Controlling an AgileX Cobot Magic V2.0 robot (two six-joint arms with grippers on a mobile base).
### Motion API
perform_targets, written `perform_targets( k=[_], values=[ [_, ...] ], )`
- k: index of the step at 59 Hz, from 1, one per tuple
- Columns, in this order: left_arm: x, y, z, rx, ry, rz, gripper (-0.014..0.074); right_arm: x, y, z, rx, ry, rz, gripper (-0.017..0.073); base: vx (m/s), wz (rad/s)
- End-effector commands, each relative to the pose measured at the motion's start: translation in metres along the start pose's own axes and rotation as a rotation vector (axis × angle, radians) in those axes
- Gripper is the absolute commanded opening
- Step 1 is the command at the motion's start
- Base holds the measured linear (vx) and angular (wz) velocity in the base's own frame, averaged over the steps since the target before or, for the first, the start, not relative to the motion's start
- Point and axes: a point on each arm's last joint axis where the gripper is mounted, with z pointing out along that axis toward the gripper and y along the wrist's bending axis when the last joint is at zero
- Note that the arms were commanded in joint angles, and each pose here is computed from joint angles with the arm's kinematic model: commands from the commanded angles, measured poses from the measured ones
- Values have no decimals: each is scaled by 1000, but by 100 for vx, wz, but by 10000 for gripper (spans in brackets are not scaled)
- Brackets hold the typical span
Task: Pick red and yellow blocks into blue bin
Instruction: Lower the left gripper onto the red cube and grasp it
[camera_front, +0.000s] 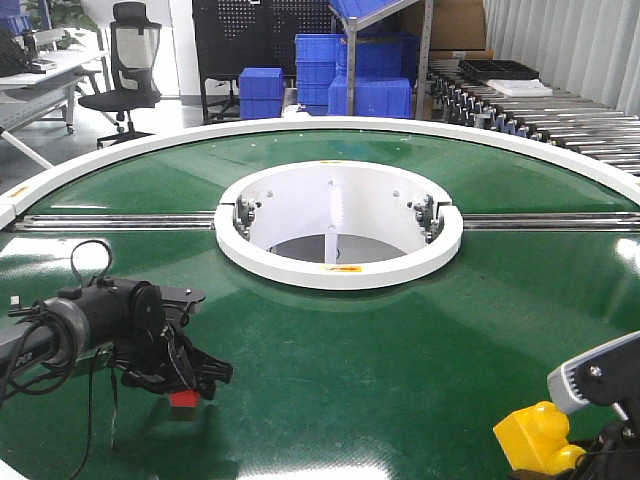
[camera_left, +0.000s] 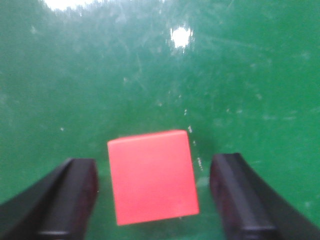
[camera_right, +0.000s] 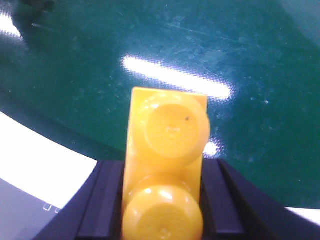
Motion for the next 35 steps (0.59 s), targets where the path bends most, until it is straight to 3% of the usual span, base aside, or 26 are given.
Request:
perform_targets(
  k=[1, 26, 35],
  values=[
    [-22, -5, -40, 11, -142, -6, 508, -13, -1, -10, 8, -101, -11, 228, 0, 0],
    [-21, -5, -41, 11, -134, -6, 325, -13, -1, -10, 8, -101, -9, 228, 0, 0],
    [-22, -5, -60, 12, -125, -2, 279, -13, -1, -10, 8, -101, -9, 228, 0, 0]
  ],
)
